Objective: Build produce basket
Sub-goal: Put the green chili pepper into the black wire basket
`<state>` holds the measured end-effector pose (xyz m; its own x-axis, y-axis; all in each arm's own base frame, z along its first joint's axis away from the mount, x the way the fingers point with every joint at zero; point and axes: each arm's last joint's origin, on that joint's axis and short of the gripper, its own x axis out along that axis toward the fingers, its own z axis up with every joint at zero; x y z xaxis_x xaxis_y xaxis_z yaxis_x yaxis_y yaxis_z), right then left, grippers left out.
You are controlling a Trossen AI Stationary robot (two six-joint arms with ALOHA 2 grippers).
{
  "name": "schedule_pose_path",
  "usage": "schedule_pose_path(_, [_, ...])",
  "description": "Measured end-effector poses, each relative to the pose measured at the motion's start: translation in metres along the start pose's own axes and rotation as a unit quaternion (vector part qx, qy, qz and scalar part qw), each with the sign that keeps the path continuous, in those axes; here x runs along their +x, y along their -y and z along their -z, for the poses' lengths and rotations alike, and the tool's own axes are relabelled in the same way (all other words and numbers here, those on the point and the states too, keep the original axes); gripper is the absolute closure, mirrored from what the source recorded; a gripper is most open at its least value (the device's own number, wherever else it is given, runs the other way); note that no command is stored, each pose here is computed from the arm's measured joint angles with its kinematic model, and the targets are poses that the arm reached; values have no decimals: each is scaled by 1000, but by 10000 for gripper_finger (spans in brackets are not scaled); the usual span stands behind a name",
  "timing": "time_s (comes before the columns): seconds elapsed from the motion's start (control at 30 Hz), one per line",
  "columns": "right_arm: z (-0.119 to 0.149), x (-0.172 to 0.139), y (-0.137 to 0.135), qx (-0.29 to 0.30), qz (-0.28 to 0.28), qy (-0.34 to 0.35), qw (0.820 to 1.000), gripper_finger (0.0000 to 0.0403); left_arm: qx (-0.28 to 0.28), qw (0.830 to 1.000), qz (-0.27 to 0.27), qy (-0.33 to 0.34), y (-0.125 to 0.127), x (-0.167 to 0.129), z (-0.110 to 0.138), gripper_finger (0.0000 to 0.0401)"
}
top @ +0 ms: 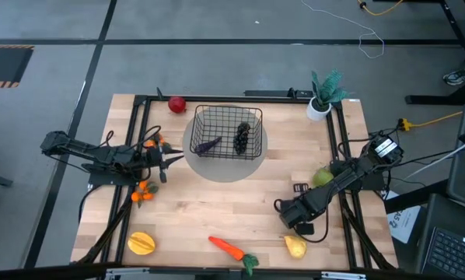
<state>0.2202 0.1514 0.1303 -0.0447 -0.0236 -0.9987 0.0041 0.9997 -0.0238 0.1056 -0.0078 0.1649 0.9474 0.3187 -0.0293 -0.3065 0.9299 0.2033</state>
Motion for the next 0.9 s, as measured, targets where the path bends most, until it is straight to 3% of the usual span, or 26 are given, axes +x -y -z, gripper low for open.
schedule_pose_path(0.1, [-2, -1, 1, 79, 0, 2, 997, 360, 3, 1000, 0, 0, 0, 0, 0, 337])
schedule_pose_path(0.23, [-8, -6, 2, 182, -6, 2, 983, 361, 3, 1000, 0, 0, 0, 0, 0, 337])
schedule_pose_path(0.43, [-31, -26, 1, 322, -18, 69, 944, 361, 3, 1000, 0, 0, 0, 0, 0, 337])
schedule_pose_path(0.67, [-67, -72, 0, 367, -19, 217, 904, 362, 4, 1000, 0, 0, 0, 0, 0, 337])
schedule_pose_path(0.8, [-90, -114, 5, 376, 21, 351, 857, 362, 4, 1000, 0, 0, 0, 0, 0, 337])
schedule_pose_path(0.9, [-104, -143, 15, 382, 78, 451, 803, 362, 4, 1000, 0, 0, 0, 0, 0, 337])
